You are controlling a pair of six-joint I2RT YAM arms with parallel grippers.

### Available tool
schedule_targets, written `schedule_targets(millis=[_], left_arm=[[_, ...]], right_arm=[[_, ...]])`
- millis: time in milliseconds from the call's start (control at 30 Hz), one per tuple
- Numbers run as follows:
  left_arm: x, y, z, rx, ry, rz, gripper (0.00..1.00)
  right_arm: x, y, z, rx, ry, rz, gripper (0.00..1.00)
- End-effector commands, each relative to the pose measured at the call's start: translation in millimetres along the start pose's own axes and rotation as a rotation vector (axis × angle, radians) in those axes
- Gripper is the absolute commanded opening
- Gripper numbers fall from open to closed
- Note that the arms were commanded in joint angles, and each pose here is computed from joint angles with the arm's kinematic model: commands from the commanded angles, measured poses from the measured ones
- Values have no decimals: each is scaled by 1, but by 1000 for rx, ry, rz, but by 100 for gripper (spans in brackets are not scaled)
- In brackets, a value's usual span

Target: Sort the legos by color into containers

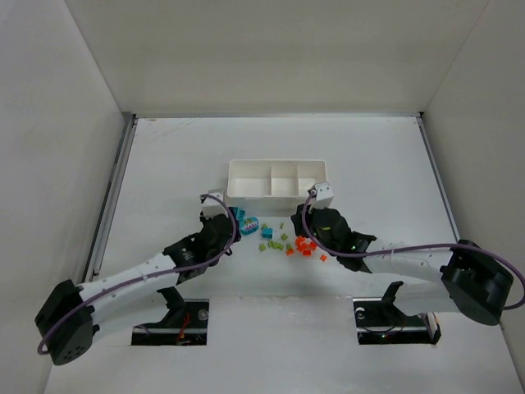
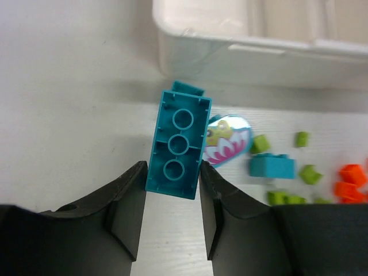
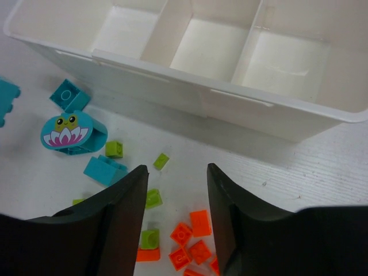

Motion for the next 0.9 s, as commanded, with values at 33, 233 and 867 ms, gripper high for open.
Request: schedule_targets(millis=[33, 233, 867], left_arm=[[43, -3, 27, -39, -107, 72, 18], [90, -17, 11, -59, -141, 75, 19], [144, -18, -64, -8, -150, 86, 58]], right_arm=[[23, 22, 3, 76, -70, -36, 43], [14, 31, 2, 102, -40, -16, 40], [-25, 78, -16, 141, 77, 74, 63]])
Point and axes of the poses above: each gripper's point midway between its finger pads, its own z axis back along the fingers, its own y axis along the line the jaws close on, x = y × z, the point moved 3 cm from there along z, back along the fingers, and after that the axes turned 13 degrees about -z, right-handed, at the moved point
